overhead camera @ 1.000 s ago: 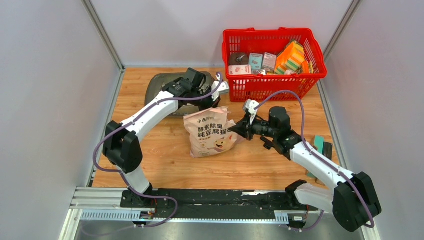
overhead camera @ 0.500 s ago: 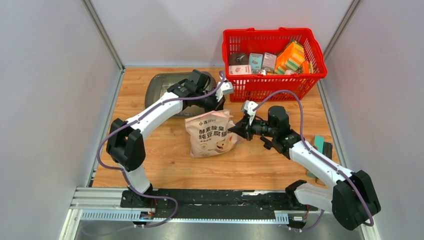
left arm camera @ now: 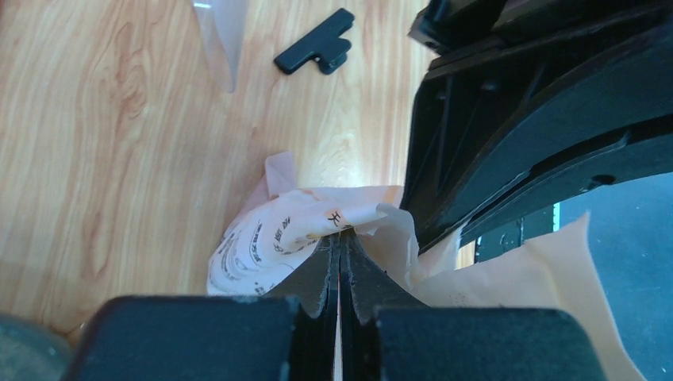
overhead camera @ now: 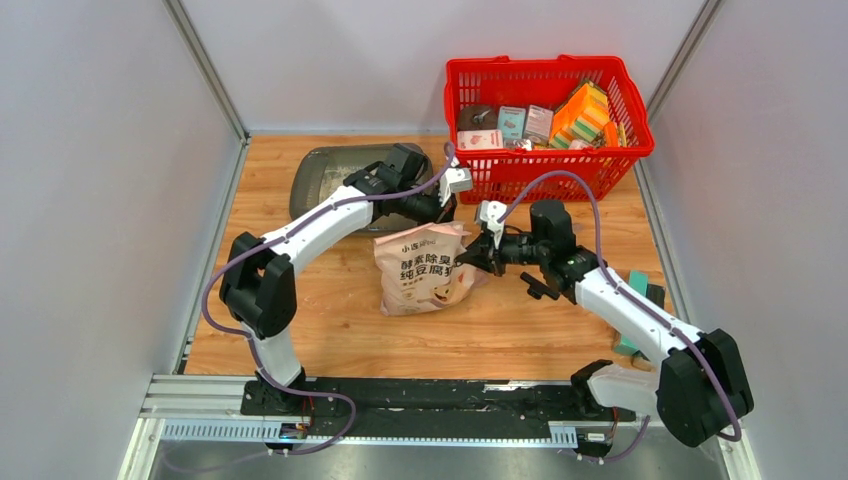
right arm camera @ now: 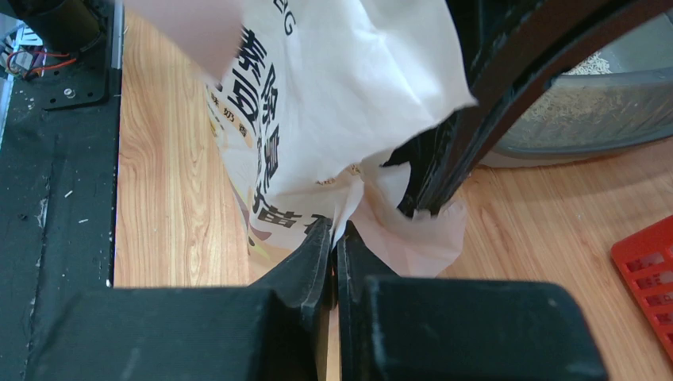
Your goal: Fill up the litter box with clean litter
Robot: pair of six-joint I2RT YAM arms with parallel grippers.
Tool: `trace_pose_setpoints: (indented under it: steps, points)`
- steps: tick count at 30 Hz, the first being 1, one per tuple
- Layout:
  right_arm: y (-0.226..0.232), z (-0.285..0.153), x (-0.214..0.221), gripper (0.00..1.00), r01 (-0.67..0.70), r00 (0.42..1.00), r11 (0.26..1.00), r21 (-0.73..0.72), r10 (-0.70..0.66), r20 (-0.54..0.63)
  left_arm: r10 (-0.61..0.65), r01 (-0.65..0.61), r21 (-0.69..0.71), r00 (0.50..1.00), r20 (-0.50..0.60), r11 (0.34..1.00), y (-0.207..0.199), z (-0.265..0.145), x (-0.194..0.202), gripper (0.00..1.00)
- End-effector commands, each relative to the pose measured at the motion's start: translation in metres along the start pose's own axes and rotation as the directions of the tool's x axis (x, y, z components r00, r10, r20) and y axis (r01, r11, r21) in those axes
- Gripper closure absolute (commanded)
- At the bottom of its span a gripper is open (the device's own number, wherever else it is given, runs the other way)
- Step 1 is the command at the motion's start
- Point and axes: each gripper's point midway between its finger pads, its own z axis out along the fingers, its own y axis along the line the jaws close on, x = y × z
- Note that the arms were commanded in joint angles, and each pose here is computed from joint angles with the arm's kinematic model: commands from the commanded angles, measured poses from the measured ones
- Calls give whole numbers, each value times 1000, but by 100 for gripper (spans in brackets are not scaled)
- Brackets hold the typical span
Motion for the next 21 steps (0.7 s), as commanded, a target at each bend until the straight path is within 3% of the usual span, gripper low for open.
trace_pose_setpoints:
  steps: [1,11,21]
  points:
    - [-11,-2,-26,94,140,989,990,-7,-139,48,29,-36,140,998,54,989,-30,15,-16,100]
    - [-22,-10,-22,92,221,975,975,28,-221,-3,34,-42,157,998,54,987,-36,16,-17,100]
    - [-36,-15,-19,80,269,963,957,107,-266,-42,35,-43,159,998,52,986,-38,14,-16,100]
